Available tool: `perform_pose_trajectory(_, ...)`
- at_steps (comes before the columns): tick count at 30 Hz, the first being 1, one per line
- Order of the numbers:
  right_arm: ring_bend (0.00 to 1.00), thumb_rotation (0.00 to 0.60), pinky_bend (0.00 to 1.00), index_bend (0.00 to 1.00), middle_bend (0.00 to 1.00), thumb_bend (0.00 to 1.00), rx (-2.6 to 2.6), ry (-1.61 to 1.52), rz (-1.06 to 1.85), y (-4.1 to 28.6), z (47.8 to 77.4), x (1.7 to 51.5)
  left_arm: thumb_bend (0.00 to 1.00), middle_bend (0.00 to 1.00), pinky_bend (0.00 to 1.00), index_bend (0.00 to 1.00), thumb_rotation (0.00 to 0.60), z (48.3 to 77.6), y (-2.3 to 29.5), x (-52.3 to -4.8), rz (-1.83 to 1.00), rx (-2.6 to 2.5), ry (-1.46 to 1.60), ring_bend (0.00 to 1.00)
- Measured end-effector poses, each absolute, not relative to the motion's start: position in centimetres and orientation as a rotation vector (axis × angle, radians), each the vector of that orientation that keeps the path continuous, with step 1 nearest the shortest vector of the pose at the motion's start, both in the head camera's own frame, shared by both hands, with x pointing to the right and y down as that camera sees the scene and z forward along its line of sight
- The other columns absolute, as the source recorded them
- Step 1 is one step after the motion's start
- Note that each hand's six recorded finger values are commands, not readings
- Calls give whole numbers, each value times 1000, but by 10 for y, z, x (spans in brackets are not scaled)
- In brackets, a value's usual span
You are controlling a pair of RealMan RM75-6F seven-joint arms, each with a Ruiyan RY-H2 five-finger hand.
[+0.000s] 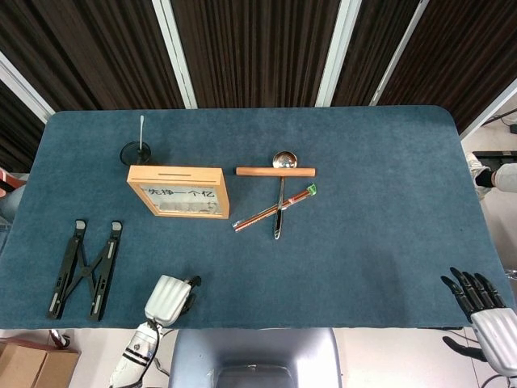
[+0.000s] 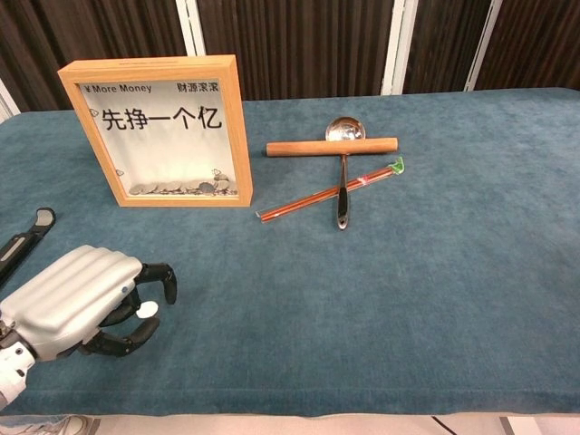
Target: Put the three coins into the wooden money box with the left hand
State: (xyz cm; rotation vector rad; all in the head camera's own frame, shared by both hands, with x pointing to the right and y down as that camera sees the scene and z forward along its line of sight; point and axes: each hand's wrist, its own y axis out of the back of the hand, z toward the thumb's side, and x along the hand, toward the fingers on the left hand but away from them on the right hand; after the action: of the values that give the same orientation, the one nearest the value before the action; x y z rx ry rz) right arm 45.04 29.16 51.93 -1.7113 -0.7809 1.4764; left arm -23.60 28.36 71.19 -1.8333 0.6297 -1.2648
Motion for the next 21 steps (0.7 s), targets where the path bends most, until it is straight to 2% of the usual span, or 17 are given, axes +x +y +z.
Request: perform_pose_trajectory(21, 0, 600, 0, 0, 0, 151, -1709, -785, 1477, 291, 519, 451, 412, 1000, 1000, 432, 600, 723, 282, -253, -1328, -1787, 614, 1000)
